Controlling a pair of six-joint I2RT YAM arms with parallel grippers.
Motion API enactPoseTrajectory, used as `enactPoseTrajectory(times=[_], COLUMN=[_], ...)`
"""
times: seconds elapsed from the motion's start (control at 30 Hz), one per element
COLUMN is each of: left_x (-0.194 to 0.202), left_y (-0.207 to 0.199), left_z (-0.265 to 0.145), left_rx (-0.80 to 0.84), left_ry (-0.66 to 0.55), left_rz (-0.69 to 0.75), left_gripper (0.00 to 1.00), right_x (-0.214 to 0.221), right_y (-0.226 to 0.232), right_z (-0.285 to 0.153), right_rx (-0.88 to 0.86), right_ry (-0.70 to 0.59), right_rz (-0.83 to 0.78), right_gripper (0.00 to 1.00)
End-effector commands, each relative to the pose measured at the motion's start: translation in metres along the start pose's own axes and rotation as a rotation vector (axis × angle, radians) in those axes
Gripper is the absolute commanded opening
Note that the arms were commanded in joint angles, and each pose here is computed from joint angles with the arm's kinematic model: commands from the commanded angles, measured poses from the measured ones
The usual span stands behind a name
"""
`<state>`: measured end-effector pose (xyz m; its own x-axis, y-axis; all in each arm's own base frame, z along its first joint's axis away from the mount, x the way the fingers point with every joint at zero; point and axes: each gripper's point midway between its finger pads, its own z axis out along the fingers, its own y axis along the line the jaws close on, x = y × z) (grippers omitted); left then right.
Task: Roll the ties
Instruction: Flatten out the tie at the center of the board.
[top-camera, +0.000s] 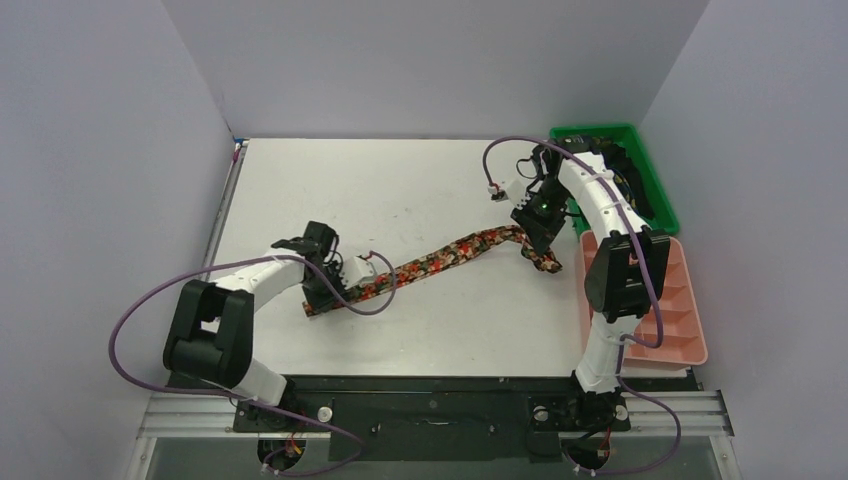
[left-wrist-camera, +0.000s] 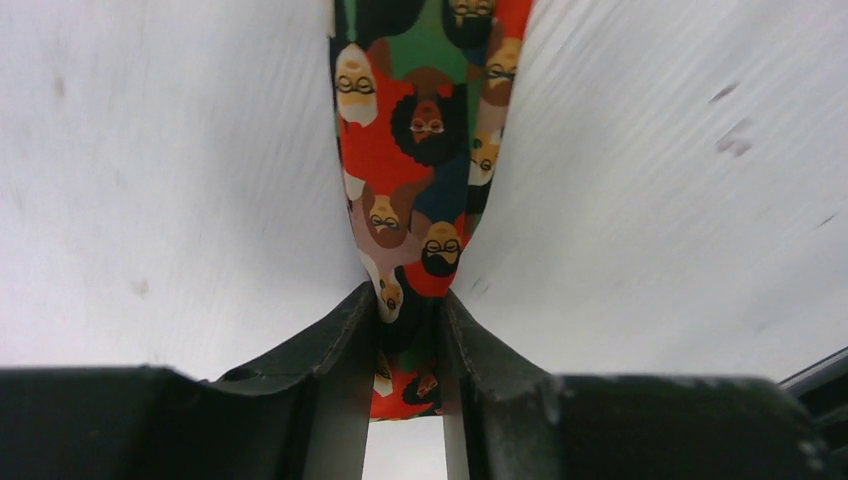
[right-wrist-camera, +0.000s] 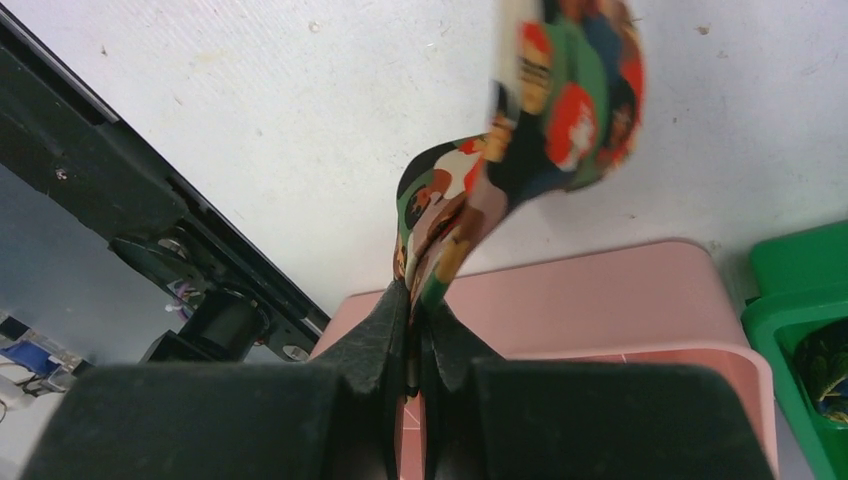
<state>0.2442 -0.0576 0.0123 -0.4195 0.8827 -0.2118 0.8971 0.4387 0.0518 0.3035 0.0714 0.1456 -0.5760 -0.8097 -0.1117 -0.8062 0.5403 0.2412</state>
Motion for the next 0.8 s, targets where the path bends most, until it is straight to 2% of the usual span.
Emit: enactPoseTrajectory(times=[0.0,0.03,0.07,0.1,0.13,0.17,0.2,0.23,0.27,0.33,0.43,0.5,0.57,0.6,0.63,0.7,0.73,0.77], left_x=[0.034,0.033,0.029,0.025,0.020,0.015,0.012,0.010,0.010,0.012,0.017,0.017,0.014,0.008,-0.003,-0.009,-0.012,-0.011], left_y=[0.009,0.014,0.014,0.018,0.019,0.025,0.028,0.034,0.038,0.053,0.063,0.068,0.076,0.080,0.079,0.080,0.081,0.081], left_z=[-0.018,-0.025,-0.027,-0.032,-0.034,-0.039,-0.041,-0.046,-0.049,-0.058,-0.070,-0.080,-0.102,-0.115,-0.135,-0.155,-0.162,-0.162], left_rx=[0.078,0.068,0.072,0.057,0.054,0.023,0.009,-0.020,-0.035,-0.090,-0.143,-0.173,-0.216,-0.224,-0.247,-0.316,-0.356,-0.371], left_ry=[0.020,0.004,-0.023,-0.048,-0.074,-0.101,-0.123,-0.145,-0.165,-0.212,-0.261,-0.314,-0.421,-0.516,-0.610,-0.699,-0.746,-0.752], left_rz=[0.012,0.011,0.012,0.010,0.004,-0.017,-0.026,-0.050,-0.075,-0.133,-0.198,-0.251,-0.328,-0.381,-0.372,-0.425,-0.475,-0.488], left_gripper=[0.28,0.33,0.52,0.60,0.72,0.78,0.87,0.90,0.94,0.99,0.97,0.97,0.97,0.97,0.97,0.97,0.97,0.97], right_x=[-0.011,-0.008,-0.017,-0.015,-0.025,-0.024,-0.033,-0.035,-0.038,-0.037,-0.038,-0.050,-0.071,-0.085,-0.099,-0.126,-0.138,-0.156], right_y=[-0.036,-0.051,-0.066,-0.083,-0.097,-0.110,-0.121,-0.126,-0.130,-0.134,-0.128,-0.111,-0.091,-0.073,-0.069,-0.047,-0.031,-0.030], right_z=[0.000,0.011,0.012,0.021,0.018,0.024,0.016,0.016,0.007,-0.002,-0.014,-0.021,-0.039,-0.054,-0.065,-0.085,-0.093,-0.090], right_rx=[0.096,0.119,0.168,0.206,0.263,0.295,0.342,0.356,0.389,0.434,0.459,0.410,0.372,0.342,0.347,0.307,0.252,0.201], right_ry=[0.021,0.073,0.063,0.117,0.100,0.139,0.111,0.112,0.102,0.102,0.050,-0.080,-0.252,-0.361,-0.437,-0.607,-0.698,-0.796], right_rz=[0.019,0.028,0.020,0.027,0.019,0.028,0.039,0.044,0.043,0.037,0.027,0.017,0.000,-0.012,-0.030,-0.074,-0.044,0.016], right_gripper=[0.00,0.00,0.00,0.09,0.20,0.41,0.49,0.55,0.56,0.57,0.57,0.56,0.55,0.55,0.55,0.61,0.71,0.75])
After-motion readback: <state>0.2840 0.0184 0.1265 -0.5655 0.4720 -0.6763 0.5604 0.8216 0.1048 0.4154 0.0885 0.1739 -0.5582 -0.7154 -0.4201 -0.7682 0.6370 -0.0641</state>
